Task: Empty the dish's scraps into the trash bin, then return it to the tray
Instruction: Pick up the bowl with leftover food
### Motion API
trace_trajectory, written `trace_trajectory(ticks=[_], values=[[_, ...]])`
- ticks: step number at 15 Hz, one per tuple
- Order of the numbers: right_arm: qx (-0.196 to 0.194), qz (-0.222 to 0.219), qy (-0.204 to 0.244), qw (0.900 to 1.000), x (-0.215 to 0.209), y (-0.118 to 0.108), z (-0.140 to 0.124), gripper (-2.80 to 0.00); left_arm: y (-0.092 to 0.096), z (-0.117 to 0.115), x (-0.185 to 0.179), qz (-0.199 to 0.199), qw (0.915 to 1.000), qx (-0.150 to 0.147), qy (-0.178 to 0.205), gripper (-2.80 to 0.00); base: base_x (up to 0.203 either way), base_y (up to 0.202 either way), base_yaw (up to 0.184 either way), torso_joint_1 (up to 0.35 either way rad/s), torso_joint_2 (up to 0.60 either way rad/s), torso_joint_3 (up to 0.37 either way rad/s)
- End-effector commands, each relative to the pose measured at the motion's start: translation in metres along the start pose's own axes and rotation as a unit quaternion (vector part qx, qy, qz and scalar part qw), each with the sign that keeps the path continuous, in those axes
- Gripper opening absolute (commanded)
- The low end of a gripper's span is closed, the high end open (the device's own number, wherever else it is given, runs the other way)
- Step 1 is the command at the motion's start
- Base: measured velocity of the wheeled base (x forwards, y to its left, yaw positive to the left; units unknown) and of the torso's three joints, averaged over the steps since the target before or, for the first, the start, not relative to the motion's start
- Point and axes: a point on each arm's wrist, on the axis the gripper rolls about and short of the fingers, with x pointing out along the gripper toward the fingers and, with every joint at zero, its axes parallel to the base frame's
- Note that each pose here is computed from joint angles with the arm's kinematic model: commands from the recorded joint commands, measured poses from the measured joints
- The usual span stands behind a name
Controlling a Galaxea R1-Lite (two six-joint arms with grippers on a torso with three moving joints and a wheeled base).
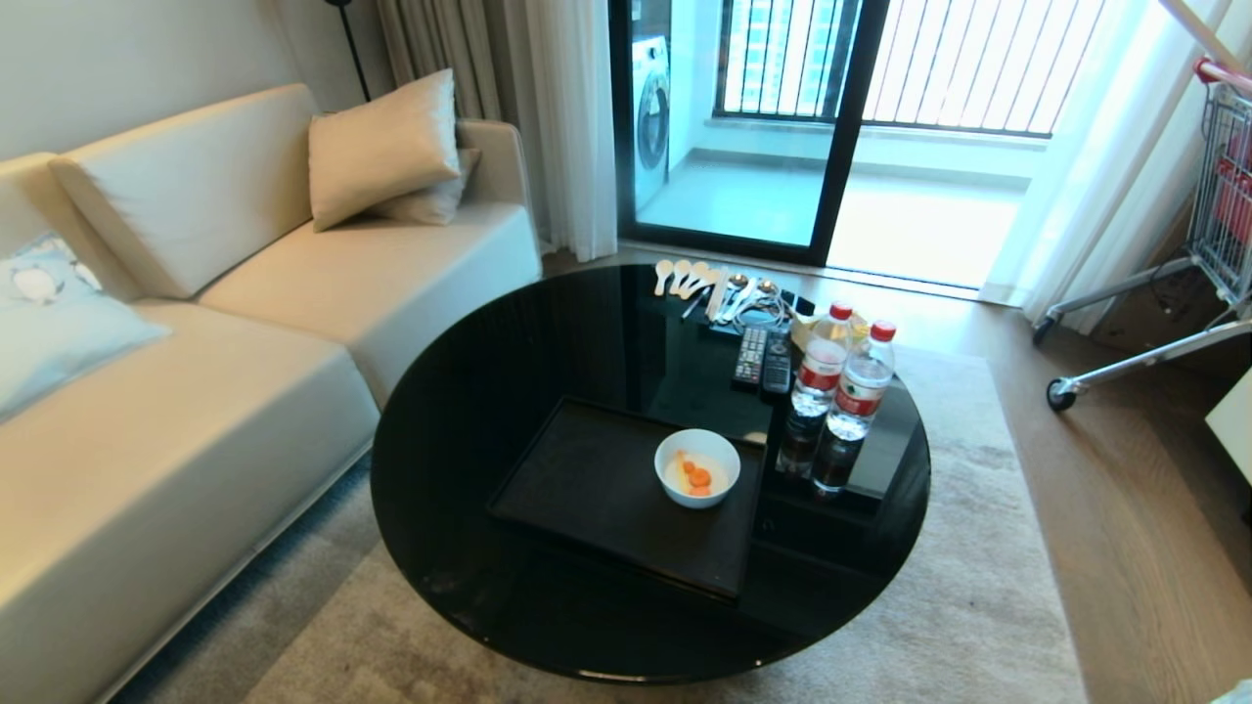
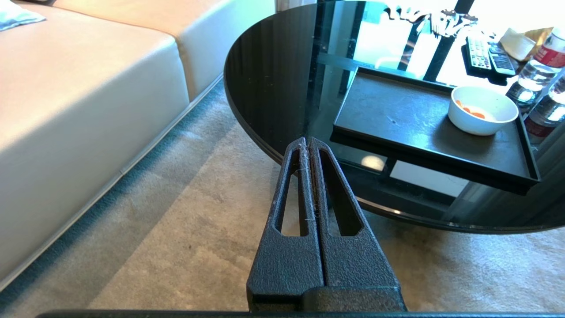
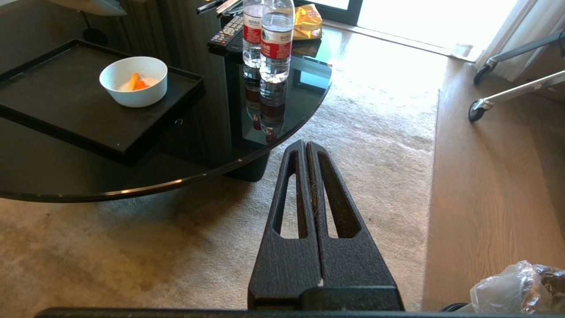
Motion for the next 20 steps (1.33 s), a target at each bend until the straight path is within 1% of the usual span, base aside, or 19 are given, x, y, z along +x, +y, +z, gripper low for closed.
trace_trajectory(ticks=[1, 11, 13, 20], values=[[0.0, 0.001, 0.001, 1.0, 0.0001, 0.0, 0.0, -2.8, 0.0, 0.0, 0.0, 0.0, 1.0, 0.0, 0.0, -2.8, 0.0, 0.0, 0.0, 0.0, 0.0, 0.0], [-0.001, 0.001, 0.001, 1.0, 0.0001, 0.0, 0.0, -2.8, 0.0, 0.0, 0.0, 0.0, 1.0, -0.001, 0.0, -2.8, 0.0, 0.0, 0.0, 0.0, 0.0, 0.0], [-0.002, 0.0, 0.001, 1.0, 0.0001, 0.0, 0.0, -2.8, 0.0, 0.0, 0.0, 0.0, 1.0, -0.001, 0.0, -2.8, 0.001, 0.121, -0.01, 0.002, 0.0, 0.005], [-0.003, 0.001, 0.001, 1.0, 0.0001, 0.0, 0.0, -2.8, 0.0, 0.0, 0.0, 0.0, 1.0, -0.001, 0.0, -2.8, 0.0, 0.188, -0.002, 0.004, 0.0, 0.002]])
